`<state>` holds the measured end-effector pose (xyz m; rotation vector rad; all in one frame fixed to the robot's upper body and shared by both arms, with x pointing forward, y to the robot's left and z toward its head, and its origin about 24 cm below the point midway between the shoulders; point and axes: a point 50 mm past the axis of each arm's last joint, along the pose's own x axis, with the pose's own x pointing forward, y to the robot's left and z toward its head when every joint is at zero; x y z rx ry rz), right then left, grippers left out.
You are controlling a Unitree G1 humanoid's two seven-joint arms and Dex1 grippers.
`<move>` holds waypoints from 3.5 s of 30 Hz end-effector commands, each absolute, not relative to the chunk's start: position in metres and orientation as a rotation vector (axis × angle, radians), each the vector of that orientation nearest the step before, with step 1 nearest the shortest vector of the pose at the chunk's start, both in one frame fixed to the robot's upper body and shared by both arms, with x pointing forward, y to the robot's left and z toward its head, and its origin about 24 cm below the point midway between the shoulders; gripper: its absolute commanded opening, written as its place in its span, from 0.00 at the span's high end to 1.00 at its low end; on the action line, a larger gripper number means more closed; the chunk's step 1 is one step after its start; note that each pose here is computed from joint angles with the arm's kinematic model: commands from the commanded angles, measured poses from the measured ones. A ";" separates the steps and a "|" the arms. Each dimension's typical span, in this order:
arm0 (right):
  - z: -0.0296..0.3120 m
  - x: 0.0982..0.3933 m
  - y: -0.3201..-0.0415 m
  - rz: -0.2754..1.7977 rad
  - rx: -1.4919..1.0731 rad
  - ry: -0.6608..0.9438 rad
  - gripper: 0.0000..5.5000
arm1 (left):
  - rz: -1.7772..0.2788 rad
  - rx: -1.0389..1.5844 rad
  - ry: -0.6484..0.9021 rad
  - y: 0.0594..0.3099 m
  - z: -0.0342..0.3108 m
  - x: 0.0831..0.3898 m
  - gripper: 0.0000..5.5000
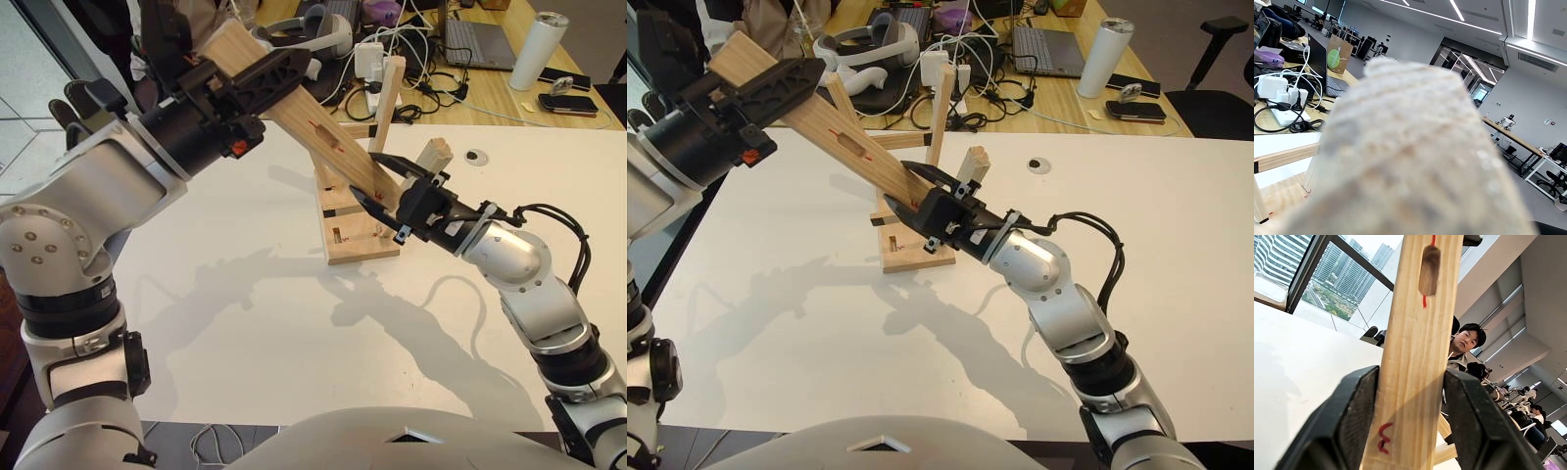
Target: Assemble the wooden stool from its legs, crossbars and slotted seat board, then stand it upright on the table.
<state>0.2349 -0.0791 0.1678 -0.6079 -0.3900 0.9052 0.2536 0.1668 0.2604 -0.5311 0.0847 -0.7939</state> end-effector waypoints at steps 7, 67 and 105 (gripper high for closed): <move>0.179 0.227 -0.060 0.980 -0.778 -0.553 0.62 | -0.742 -0.509 0.084 0.169 0.263 0.263 0.82; 0.290 0.289 -0.140 0.339 0.300 -0.590 0.02 | -0.073 -0.071 -0.103 0.230 0.228 0.273 0.81; 0.113 0.275 -0.130 0.176 0.413 0.352 0.02 | 0.136 -0.381 0.086 0.167 0.171 0.230 0.81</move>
